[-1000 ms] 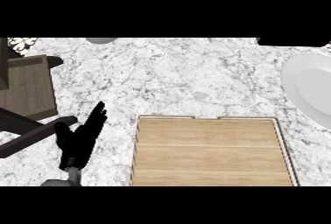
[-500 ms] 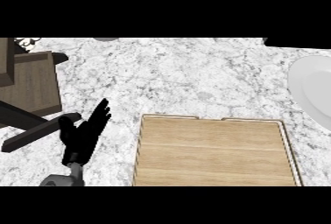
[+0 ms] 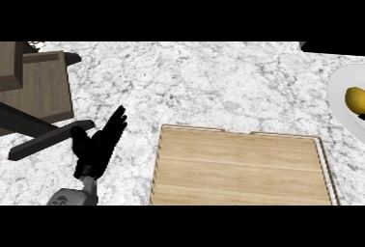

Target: Pick the lemon from the tray and place it in the plate

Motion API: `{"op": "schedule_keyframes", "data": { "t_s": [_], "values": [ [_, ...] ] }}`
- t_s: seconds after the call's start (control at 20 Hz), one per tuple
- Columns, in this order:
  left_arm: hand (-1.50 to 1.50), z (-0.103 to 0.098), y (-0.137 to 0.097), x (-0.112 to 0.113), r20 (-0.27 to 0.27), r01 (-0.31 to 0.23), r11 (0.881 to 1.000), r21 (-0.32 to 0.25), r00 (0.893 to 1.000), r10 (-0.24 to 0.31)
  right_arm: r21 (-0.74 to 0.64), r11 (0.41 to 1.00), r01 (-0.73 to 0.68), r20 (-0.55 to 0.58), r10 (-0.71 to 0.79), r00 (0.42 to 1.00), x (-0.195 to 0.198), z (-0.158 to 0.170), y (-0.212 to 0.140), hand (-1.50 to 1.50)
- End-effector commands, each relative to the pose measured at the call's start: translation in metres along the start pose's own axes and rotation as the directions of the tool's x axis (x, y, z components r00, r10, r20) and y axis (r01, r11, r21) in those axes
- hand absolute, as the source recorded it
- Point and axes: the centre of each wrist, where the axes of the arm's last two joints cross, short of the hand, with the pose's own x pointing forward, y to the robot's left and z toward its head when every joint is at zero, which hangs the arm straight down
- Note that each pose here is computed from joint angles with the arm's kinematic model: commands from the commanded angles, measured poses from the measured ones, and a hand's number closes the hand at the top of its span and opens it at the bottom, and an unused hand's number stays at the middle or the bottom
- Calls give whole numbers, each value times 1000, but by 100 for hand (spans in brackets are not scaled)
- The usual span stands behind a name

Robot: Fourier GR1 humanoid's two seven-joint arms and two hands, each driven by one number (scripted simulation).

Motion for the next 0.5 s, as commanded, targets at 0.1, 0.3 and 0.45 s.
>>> {"op": "schedule_keyframes", "data": {
  "t_s": [0.1, 0.3, 0.45],
  "values": [
    [0, 1, 3, -12, -62, 2, 1000, 1, 998, -2, 88, 985, 145, 42, -149, 988, 1, -6, 20, -150],
    [0, 2, 6, -15, -45, -13, 1000, 27, 999, 15, 26, 946, 324, 125, -325, 937, 6, -14, 10, -150],
    [0, 9, -1, -21, -59, -14, 1000, 25, 998, 16, -47, 898, 437, 129, -429, 894, 0, -10, 0, -150]
  ]
}}
